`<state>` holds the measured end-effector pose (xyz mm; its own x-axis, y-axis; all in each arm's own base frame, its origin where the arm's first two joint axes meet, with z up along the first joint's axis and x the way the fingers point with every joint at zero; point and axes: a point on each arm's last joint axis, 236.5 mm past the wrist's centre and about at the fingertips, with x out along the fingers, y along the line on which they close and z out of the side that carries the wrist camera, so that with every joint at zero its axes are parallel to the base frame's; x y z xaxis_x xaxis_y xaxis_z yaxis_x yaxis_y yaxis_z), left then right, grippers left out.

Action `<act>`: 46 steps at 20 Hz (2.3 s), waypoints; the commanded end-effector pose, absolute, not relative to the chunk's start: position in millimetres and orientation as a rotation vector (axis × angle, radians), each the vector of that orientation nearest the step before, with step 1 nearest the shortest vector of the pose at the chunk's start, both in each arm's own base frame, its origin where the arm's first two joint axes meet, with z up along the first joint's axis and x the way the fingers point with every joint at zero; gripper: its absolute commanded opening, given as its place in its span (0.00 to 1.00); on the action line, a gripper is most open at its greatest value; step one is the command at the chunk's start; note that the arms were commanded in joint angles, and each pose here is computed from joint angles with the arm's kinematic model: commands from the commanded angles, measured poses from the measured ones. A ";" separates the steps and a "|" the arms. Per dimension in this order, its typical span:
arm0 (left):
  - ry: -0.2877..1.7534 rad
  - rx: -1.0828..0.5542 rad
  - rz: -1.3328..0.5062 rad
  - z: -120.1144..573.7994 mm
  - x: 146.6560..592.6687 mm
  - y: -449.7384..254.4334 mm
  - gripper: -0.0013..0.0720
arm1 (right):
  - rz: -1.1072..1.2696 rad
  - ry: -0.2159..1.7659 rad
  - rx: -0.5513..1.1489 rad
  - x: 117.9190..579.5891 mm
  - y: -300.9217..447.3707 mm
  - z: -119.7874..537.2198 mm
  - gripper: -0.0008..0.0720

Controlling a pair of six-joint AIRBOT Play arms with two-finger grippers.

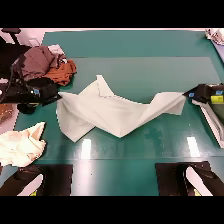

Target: Fold the shirts.

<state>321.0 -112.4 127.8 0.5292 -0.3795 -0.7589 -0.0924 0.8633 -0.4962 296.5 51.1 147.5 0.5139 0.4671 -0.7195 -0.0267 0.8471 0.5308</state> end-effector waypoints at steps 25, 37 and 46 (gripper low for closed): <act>0.588 -0.689 -0.342 422.2 226.5 -117.8 0.06 | -0.004 0.172 -0.016 209.3 0.9 481.5 0.04; 1.240 -0.947 0.100 -10.4 417.2 -135.6 0.06 | -0.130 1.204 0.330 447.1 -46.7 35.8 0.04; 0.628 -1.236 0.098 49.3 547.6 -101.9 0.06 | -0.025 0.941 0.484 571.0 -65.7 25.1 0.05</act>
<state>513.3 -121.4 27.5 0.7167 -0.3448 -0.6062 -0.4649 0.4116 -0.7838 528.5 -69.3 11.1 0.4950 0.1316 -0.8589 0.2861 0.9087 0.3041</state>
